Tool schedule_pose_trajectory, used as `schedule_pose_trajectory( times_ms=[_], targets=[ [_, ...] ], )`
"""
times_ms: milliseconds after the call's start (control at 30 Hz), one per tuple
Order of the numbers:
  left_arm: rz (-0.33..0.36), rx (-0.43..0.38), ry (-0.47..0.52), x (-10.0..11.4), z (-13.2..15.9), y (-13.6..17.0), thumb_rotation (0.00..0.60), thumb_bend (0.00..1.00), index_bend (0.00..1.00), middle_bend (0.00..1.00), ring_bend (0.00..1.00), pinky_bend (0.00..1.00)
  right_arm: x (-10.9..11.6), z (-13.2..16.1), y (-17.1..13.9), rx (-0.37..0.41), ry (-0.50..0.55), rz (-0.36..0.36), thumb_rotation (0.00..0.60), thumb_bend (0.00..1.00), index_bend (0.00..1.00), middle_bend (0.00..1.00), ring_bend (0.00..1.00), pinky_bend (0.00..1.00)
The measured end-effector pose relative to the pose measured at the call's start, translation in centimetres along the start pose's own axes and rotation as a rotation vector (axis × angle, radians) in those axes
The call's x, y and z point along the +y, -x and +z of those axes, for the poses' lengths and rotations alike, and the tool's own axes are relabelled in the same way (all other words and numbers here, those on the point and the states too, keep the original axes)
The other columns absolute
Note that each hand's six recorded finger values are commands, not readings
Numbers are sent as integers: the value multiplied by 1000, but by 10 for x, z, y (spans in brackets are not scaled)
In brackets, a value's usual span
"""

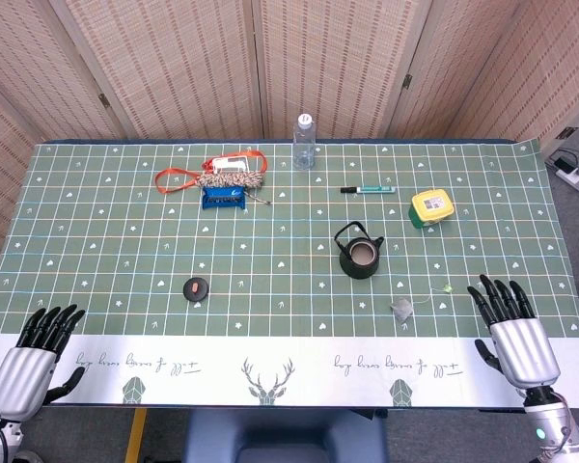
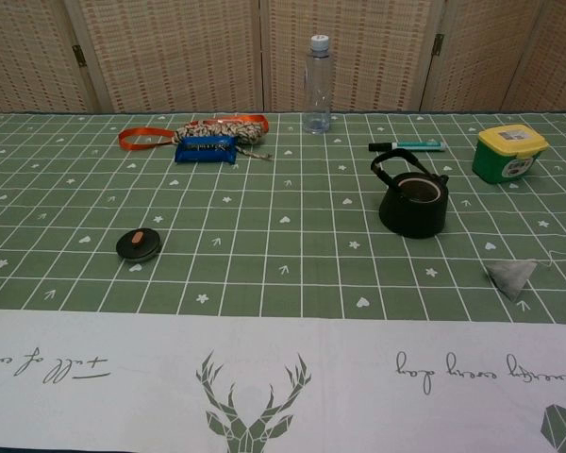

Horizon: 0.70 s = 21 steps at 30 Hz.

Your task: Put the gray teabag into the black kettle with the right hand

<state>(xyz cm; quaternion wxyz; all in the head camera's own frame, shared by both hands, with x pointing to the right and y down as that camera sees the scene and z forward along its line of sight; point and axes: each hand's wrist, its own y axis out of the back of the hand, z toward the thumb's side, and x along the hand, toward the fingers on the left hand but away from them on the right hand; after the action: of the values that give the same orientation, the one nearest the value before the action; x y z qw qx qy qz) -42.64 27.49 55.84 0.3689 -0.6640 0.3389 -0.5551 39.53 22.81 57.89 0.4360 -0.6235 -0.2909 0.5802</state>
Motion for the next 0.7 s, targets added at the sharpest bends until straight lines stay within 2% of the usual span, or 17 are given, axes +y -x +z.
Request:
schedule_pose_trajectory(
  times_ms=[167, 367, 467, 567, 700],
  targets=[
    [2, 1, 9, 2, -2, -2, 600, 293, 0, 26, 6, 0, -1, 6, 7, 49, 2, -8, 600, 325, 138, 0, 0, 0],
    [-2, 7, 22, 3, -6, -5, 600, 292, 0, 26, 7, 0, -14, 10, 32, 132, 41, -28, 600, 325, 333, 0, 0, 0],
    [-11, 16, 22, 2, -10, -7, 600, 293, 0, 26, 9, 0, -25, 9, 48, 153, 53, -11, 600, 325, 394, 0, 0, 0],
    [-13, 18, 20, 2, -11, -8, 600, 293, 0, 26, 9, 0, -36, 7, 65, 152, 102, 18, 600, 325, 396, 0, 0, 0],
    [-6, 13, 24, 3, -9, -6, 600, 293, 0, 26, 9, 0, -49, -5, 85, 101, 64, 33, 600, 326, 413, 0, 0, 0]
  ],
)
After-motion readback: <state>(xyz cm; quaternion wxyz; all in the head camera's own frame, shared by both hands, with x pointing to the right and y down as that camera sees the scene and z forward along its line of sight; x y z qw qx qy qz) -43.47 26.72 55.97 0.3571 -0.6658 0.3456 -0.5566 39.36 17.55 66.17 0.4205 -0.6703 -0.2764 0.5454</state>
